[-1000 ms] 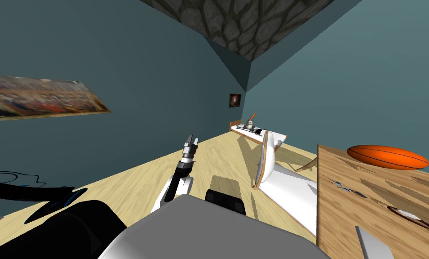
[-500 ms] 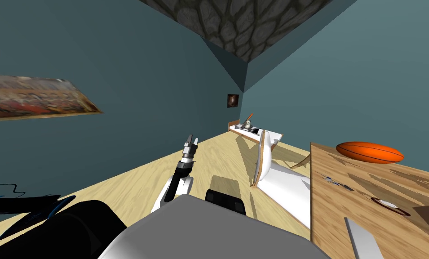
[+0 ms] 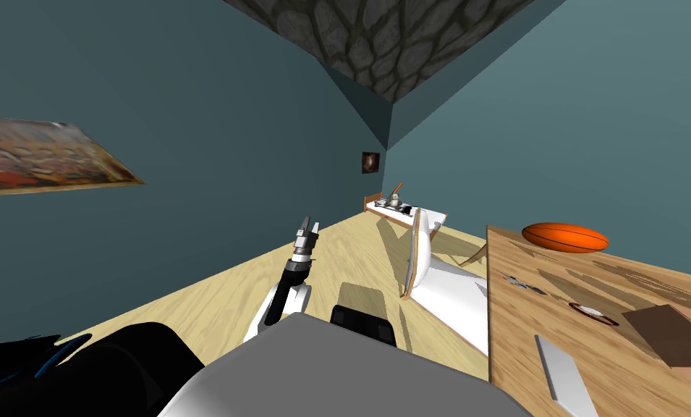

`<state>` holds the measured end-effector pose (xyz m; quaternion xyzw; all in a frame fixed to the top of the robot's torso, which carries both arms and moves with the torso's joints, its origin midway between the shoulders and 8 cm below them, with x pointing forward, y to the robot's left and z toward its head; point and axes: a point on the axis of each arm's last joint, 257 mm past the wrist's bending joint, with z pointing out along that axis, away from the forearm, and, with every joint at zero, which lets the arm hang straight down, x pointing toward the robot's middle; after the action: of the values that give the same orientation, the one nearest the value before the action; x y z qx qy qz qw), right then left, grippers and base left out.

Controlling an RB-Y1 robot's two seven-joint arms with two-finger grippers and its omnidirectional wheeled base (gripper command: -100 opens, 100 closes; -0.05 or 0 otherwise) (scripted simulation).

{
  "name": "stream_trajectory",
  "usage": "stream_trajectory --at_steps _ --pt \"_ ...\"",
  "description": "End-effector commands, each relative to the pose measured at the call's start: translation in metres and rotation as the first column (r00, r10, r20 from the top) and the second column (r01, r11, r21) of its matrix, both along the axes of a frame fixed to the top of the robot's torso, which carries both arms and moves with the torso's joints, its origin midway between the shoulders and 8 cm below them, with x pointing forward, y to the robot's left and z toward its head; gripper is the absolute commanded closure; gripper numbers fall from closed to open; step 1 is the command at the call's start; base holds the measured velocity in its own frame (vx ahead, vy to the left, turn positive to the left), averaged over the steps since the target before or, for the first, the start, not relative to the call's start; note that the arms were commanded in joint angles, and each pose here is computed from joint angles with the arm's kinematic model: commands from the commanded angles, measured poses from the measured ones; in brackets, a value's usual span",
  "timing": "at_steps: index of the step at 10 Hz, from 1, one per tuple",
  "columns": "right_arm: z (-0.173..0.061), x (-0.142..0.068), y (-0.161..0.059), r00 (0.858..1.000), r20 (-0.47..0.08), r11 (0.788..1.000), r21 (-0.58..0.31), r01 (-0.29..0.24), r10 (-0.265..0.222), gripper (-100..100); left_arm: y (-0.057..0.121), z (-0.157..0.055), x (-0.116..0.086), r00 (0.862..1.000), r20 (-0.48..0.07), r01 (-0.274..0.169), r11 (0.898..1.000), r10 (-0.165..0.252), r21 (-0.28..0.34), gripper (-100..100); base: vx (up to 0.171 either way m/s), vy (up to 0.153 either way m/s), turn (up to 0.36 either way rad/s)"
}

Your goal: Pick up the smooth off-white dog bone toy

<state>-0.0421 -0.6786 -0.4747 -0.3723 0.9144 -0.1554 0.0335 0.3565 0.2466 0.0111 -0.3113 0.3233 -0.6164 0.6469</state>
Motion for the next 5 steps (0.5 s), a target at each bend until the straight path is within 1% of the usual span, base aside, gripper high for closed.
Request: stream_trajectory --at_steps 1,2,3,4,5 --pt "0.001 0.012 0.005 1.000 0.012 1.000 0.007 -0.009 0.009 100 0.000 0.000 0.000 1.000 0.000 0.000 1.000 0.000 0.000 0 0.004 -0.008 -0.061" --pt "0.001 0.012 0.005 1.000 0.013 1.000 0.008 -0.005 0.005 100 0.000 0.000 0.000 1.000 0.000 0.000 1.000 0.000 0.000 0 0.001 -0.001 0.015" --pt "0.006 0.010 0.000 1.000 -0.004 0.999 -0.014 -0.029 0.029 100 0.000 0.000 0.000 1.000 0.000 0.000 1.000 0.000 0.000 0 0.009 -0.006 -0.084" --pt "0.004 0.019 0.007 0.999 0.013 1.000 0.001 -0.029 0.029 100 0.000 0.000 0.000 1.000 0.000 0.000 1.000 0.000 0.000 0 0.006 -0.009 -0.072" --pt "0.009 0.022 0.006 0.999 0.006 0.999 -0.014 -0.052 0.052 100 0.000 0.000 0.000 1.000 0.000 0.000 1.000 0.000 0.000 0 0.006 -0.010 -0.092"
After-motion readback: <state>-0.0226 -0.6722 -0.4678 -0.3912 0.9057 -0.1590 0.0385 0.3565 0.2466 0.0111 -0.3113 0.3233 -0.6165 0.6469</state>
